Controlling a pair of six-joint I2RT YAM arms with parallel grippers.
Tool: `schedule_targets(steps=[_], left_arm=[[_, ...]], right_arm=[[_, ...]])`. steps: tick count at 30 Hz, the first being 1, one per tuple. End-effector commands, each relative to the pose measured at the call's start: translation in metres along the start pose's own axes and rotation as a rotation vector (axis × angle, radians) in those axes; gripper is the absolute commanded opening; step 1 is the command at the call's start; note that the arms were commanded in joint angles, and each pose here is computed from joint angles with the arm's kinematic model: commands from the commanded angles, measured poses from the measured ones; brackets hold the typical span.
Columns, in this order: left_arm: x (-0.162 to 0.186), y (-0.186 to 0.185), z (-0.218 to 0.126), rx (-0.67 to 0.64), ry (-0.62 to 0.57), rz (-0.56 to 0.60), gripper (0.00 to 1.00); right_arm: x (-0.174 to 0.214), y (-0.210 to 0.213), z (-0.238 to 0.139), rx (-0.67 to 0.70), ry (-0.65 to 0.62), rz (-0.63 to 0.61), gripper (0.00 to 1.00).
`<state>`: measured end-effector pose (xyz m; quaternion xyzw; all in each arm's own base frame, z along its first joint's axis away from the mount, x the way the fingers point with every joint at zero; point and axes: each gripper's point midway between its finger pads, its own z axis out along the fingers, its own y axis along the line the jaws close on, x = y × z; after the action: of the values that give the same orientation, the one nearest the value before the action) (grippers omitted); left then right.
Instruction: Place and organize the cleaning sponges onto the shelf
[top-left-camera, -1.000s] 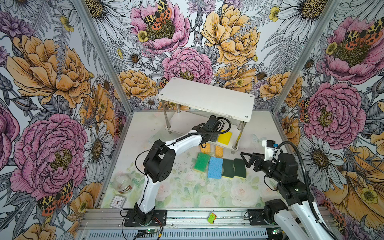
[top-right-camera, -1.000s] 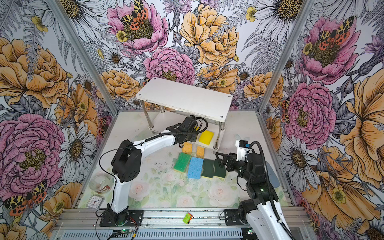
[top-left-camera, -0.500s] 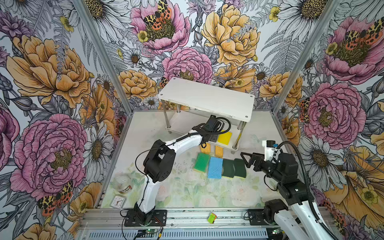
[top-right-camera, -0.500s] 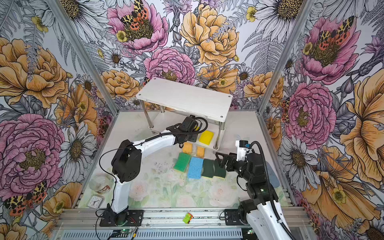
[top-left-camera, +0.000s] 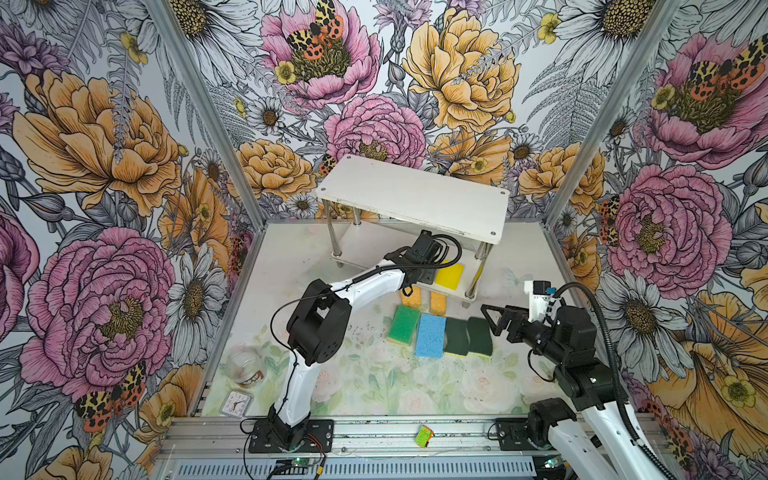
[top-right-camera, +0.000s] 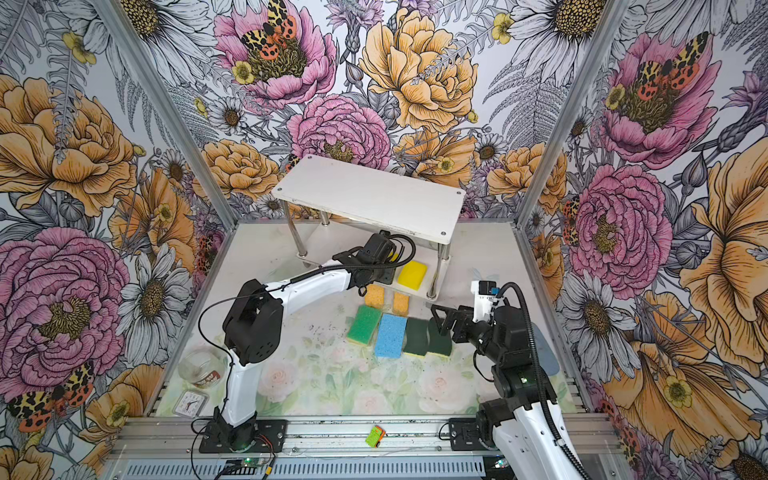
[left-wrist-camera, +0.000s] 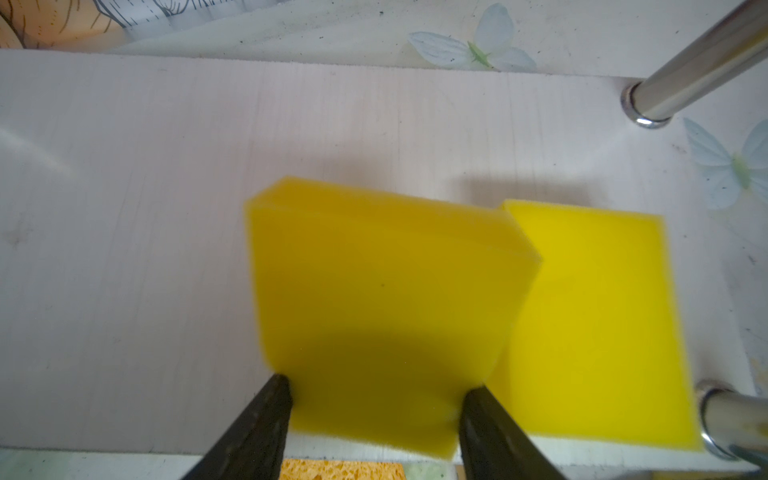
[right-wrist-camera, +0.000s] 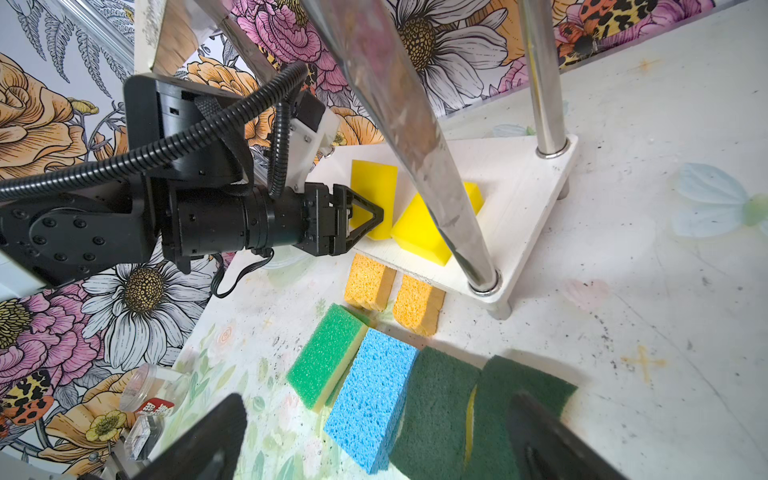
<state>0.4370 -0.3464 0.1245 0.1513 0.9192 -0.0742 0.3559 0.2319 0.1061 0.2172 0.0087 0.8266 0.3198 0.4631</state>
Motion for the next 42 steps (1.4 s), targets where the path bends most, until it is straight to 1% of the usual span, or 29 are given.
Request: schedule_targets(steps=[1, 31, 34, 36, 42], left_arm=[[-0.0092, 0.0027, -0.0061, 0.013, -0.016, -0.032, 0.63], [-0.0083, 0.0033, -0.0070, 0.012, -0.015, -0.031, 0.64], [-0.0087, 0.0036, -0.0070, 0.012, -0.015, -0.033, 0.65], [-0.0086, 0.0031, -0.0068, 0.014, -0.015, -0.033, 0.67], [-0.0093, 0.0041, -0.0073, 0.010, -0.017, -0.033, 0.67]], right_arm=[[-0.0009, 0.0016, -0.0014, -0.003, -0.008, -0.004, 1.00], [0.0010, 0.0008, -0.0014, -0.003, -0.007, 0.000, 1.00], [0.0015, 0.0003, -0.0013, -0.001, -0.006, 0.001, 1.00], [0.0020, 0.0003, -0.0011, -0.003, -0.005, 0.000, 1.00], [0.0022, 0.0001, -0.0011, -0.002, -0.004, 0.001, 1.00]])
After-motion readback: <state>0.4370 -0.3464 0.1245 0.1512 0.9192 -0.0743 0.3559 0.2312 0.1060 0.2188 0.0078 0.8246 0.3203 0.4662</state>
